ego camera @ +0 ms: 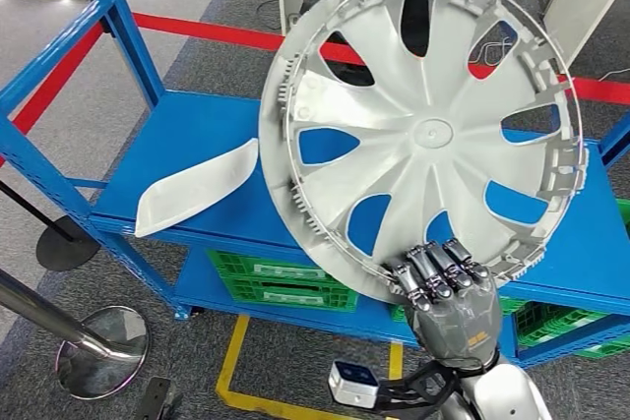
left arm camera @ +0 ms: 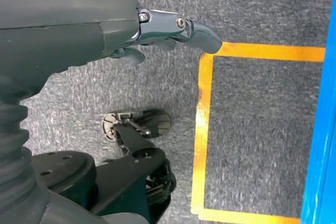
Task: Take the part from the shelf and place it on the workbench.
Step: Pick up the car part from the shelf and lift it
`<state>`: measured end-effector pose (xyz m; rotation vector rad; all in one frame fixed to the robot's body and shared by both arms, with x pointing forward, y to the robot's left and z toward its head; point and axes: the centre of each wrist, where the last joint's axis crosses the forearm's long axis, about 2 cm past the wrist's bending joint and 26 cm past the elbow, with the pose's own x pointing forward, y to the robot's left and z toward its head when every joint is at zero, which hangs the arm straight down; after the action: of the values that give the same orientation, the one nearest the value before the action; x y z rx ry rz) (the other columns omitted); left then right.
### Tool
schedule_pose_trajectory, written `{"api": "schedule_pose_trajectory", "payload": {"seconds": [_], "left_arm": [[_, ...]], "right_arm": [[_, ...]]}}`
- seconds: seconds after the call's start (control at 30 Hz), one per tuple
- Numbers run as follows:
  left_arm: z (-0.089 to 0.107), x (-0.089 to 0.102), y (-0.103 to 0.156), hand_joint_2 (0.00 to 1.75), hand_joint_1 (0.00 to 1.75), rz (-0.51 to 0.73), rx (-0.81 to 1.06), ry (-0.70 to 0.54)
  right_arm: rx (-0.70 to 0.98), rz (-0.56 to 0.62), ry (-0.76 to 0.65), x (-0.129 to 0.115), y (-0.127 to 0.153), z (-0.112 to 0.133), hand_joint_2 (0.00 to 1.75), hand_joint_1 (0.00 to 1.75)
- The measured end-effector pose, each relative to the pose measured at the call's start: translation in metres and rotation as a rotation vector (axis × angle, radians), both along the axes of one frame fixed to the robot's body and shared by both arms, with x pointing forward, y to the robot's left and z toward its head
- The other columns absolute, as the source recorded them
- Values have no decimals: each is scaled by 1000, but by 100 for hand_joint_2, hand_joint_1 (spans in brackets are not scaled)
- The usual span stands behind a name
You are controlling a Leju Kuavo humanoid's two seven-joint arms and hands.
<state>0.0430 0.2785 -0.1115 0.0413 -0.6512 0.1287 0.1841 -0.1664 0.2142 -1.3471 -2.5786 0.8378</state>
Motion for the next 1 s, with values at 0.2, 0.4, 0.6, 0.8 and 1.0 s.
{"api": "schedule_pose_trajectory", "payload": {"seconds": [0.2,0.4,0.6,0.8,1.0], "left_arm": [[0,0,0,175,0,4,1,-6],[0,0,0,175,0,10,-4,-21],[0,0,1,175,0,33,-2,-26],[0,0,2,175,0,39,17,-27],[0,0,2,175,0,39,20,-30]], "right_arm": [[7,18,-55,-1,0,12,175,175],[58,67,-24,-3,3,12,175,175],[162,271,98,-5,1,-9,175,175],[215,290,201,-7,1,-27,175,175],[208,287,220,-8,2,-32,175,175]]}}
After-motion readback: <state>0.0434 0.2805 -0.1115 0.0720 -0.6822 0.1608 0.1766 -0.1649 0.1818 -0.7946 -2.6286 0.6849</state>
